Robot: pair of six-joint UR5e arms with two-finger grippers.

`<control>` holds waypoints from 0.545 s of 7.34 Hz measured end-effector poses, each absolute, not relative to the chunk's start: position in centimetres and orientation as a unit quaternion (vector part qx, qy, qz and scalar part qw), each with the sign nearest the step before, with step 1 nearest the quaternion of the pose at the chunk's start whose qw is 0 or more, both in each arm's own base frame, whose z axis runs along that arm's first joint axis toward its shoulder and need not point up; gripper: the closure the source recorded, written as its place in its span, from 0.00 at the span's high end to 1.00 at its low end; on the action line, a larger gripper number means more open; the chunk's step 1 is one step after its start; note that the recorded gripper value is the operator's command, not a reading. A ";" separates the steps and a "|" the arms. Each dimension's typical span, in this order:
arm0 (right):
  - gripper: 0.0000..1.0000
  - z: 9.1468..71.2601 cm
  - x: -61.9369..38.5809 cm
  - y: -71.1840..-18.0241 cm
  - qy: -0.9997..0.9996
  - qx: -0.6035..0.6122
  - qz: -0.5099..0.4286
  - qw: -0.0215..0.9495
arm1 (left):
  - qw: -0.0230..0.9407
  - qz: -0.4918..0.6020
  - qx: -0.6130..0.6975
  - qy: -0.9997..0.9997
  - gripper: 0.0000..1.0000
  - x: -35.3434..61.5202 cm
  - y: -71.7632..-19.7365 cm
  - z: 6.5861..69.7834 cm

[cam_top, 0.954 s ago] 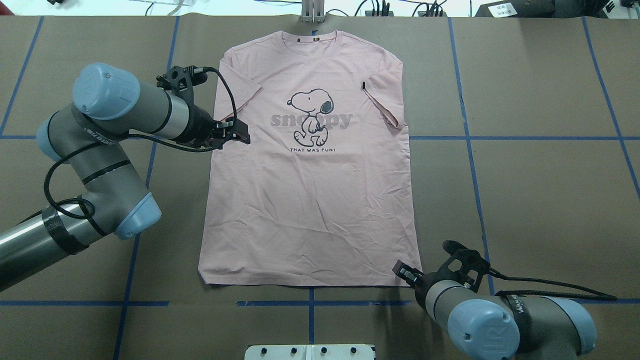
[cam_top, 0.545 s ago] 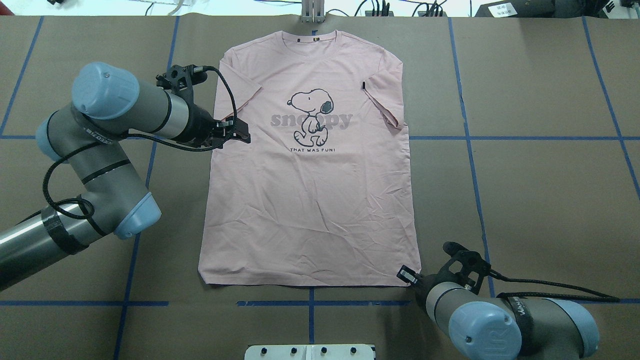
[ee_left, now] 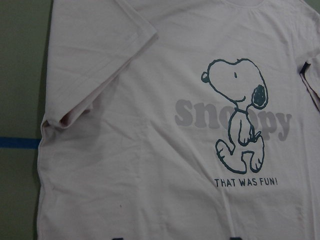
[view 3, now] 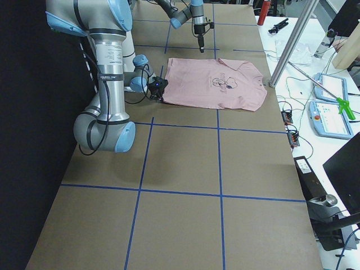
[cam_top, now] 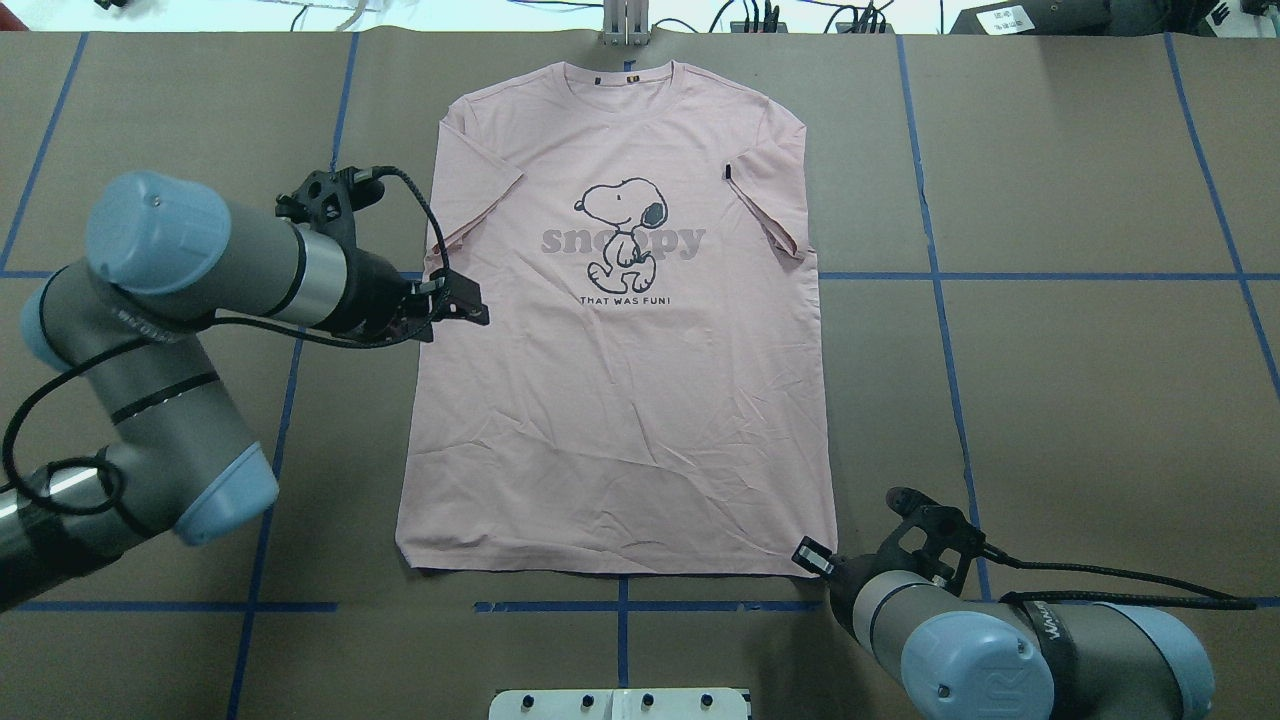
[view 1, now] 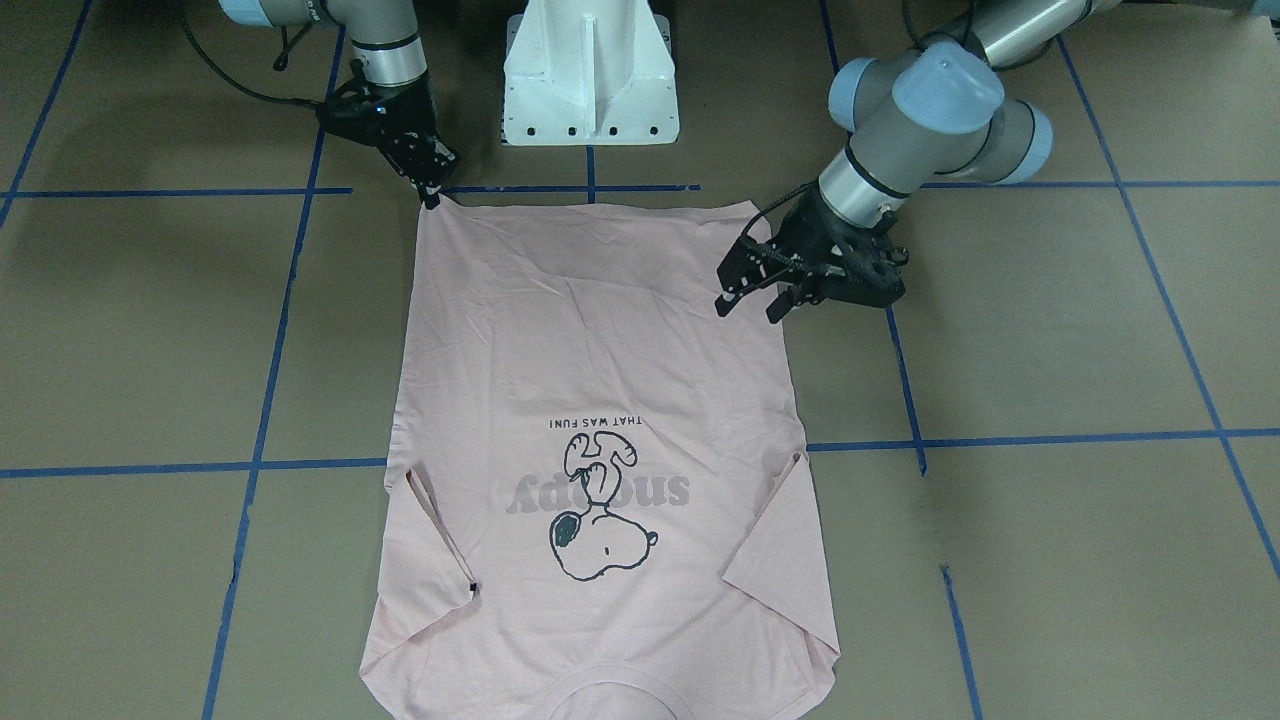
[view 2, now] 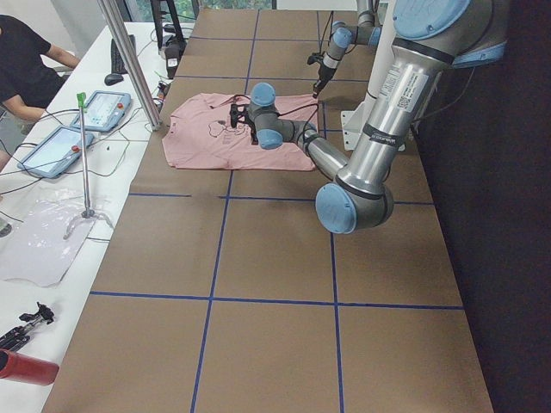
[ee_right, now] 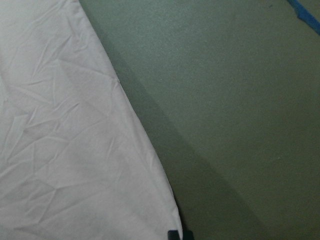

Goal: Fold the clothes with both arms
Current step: 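Move the right gripper to the hem corner nearest the robot while the left gripper lowers, then grasp both hem corners nearest the robot with left and right grippers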

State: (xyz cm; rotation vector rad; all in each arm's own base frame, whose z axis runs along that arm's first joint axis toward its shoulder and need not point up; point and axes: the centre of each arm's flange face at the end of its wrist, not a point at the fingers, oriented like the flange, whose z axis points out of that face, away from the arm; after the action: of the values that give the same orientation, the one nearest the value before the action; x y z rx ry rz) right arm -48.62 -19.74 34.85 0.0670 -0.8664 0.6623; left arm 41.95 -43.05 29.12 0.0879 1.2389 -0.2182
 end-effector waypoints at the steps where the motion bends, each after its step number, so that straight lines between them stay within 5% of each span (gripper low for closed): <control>1: 0.00 34.6 -48.5 -19.7 -0.414 0.031 0.314 0.854 | 0.817 -0.131 0.015 0.562 0.74 42.6 -39.1 29.8; 4: 0.00 34.5 -48.3 -19.8 -0.415 0.032 0.313 0.854 | 0.848 -0.188 -0.033 0.494 0.70 47.1 -30.1 32.5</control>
State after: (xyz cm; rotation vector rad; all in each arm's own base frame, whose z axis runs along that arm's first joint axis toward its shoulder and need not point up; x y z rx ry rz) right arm -48.33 -19.75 34.46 0.0675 -0.8723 0.6584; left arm 47.14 -30.14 32.48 -0.0689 1.0422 -0.3968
